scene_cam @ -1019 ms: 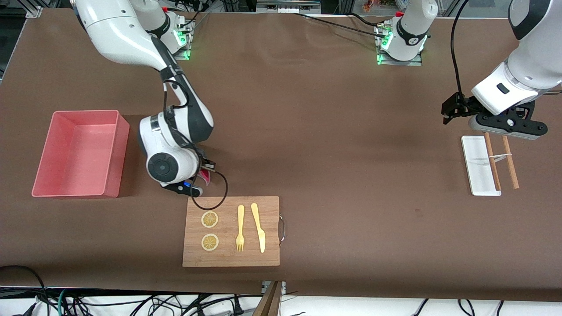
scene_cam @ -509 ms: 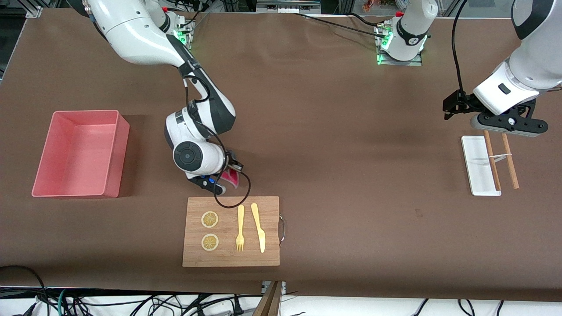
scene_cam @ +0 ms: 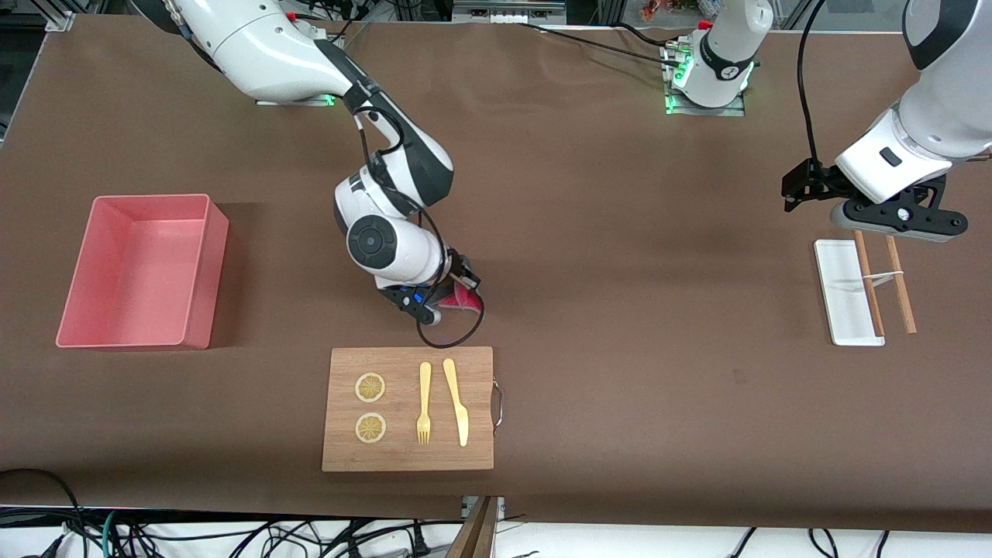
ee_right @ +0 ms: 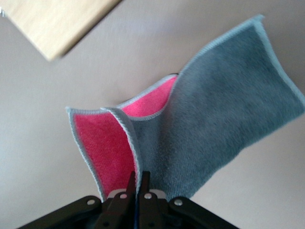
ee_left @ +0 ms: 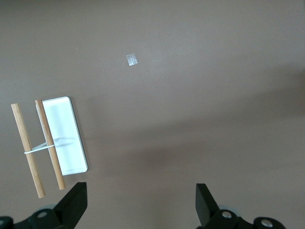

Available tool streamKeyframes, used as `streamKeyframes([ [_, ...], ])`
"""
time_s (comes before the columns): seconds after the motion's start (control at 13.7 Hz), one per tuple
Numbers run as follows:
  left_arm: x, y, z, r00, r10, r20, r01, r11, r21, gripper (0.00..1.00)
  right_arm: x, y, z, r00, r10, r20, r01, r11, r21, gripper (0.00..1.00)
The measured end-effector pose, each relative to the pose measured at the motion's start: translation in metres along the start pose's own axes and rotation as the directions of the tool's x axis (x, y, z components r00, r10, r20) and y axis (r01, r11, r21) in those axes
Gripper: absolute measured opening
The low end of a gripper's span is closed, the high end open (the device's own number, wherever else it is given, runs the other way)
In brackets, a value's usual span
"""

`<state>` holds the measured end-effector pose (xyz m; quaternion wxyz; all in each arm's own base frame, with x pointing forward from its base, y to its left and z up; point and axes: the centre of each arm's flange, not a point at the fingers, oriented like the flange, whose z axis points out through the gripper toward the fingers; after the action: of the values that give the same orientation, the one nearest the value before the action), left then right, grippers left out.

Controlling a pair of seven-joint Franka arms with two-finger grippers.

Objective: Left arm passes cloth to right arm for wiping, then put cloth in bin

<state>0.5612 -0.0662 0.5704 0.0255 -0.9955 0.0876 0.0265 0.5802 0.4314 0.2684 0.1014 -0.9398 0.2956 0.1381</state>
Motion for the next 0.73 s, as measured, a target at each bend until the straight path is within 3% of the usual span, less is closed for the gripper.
streamKeyframes([
  [0.15,0.0,0.0,0.0,1.0,0.0,0.0,0.0,1.0,0.0,1.0,-0.012,0.0,0.003,1.0,-0.004,0.027,0.005,1.0,-0.028,0.02],
  [0.51,0.0,0.0,0.0,1.0,0.0,-0.001,0.0,1.0,0.0,1.0,-0.017,0.016,-0.01,0.993,-0.059,0.103,0.076,0.983,-0.17,0.02],
  [0.73,0.0,0.0,-0.001,1.0,0.0,-0.001,0.0,1.0,0.0,1.0,0.004,0.042,-0.029,0.982,-0.115,0.152,0.151,0.954,-0.257,0.02],
])
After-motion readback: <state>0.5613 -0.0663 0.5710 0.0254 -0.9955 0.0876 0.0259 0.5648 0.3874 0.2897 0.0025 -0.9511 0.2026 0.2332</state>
